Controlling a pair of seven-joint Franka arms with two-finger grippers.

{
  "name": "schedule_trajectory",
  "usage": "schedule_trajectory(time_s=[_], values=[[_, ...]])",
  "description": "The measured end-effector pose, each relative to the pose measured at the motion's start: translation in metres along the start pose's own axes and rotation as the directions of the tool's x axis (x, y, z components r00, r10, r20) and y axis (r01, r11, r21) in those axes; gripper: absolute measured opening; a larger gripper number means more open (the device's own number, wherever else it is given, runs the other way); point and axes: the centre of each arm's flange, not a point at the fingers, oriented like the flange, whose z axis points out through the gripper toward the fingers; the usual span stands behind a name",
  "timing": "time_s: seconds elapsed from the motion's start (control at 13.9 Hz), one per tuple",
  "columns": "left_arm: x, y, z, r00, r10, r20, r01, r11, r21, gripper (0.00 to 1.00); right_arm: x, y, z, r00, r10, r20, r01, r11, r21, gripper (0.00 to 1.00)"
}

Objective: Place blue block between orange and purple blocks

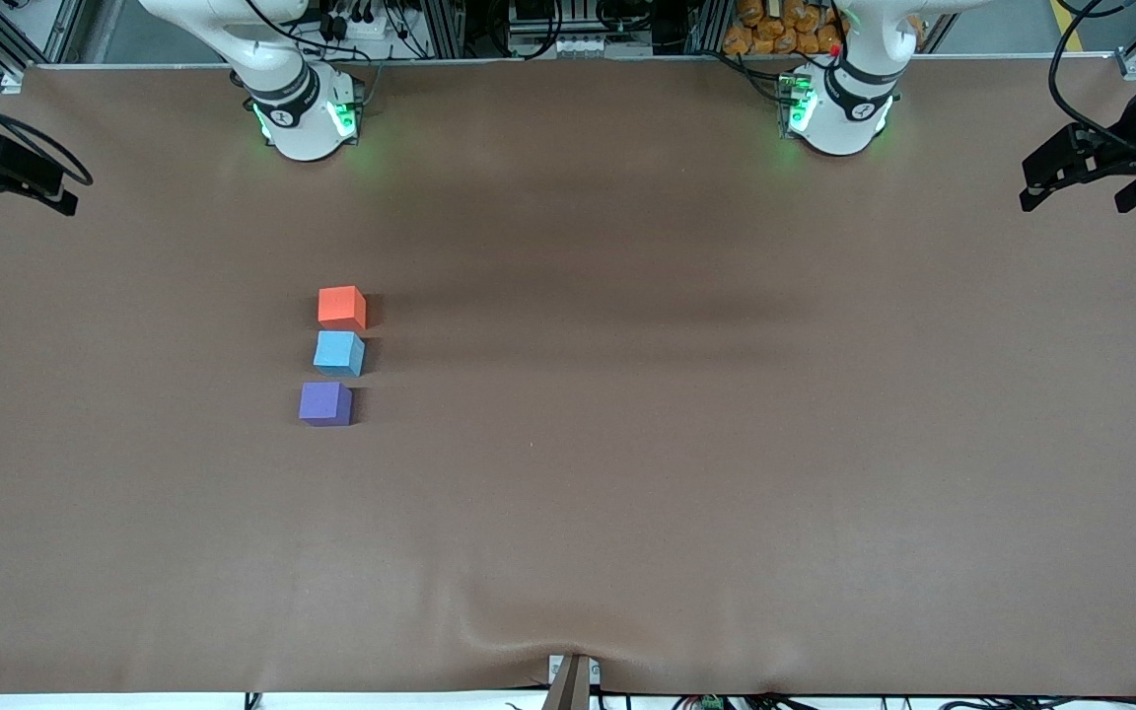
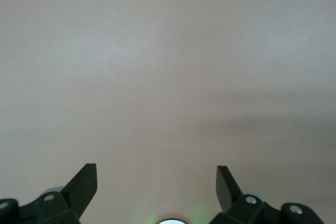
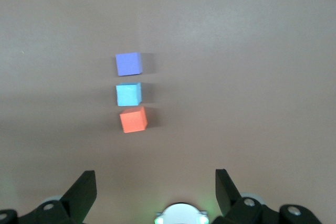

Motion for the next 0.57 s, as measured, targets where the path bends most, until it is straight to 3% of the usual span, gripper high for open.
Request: schedule_trajectory(time_s=[0.57], values=[[-0.0044, 0.0021, -0.005, 1.0, 0.0, 0.023, 0.0, 1.0, 0.001, 1.0, 0.0076, 0.0047, 0.0023, 0.999, 0.037, -0.02, -0.037, 0.999, -0.002, 1.0]])
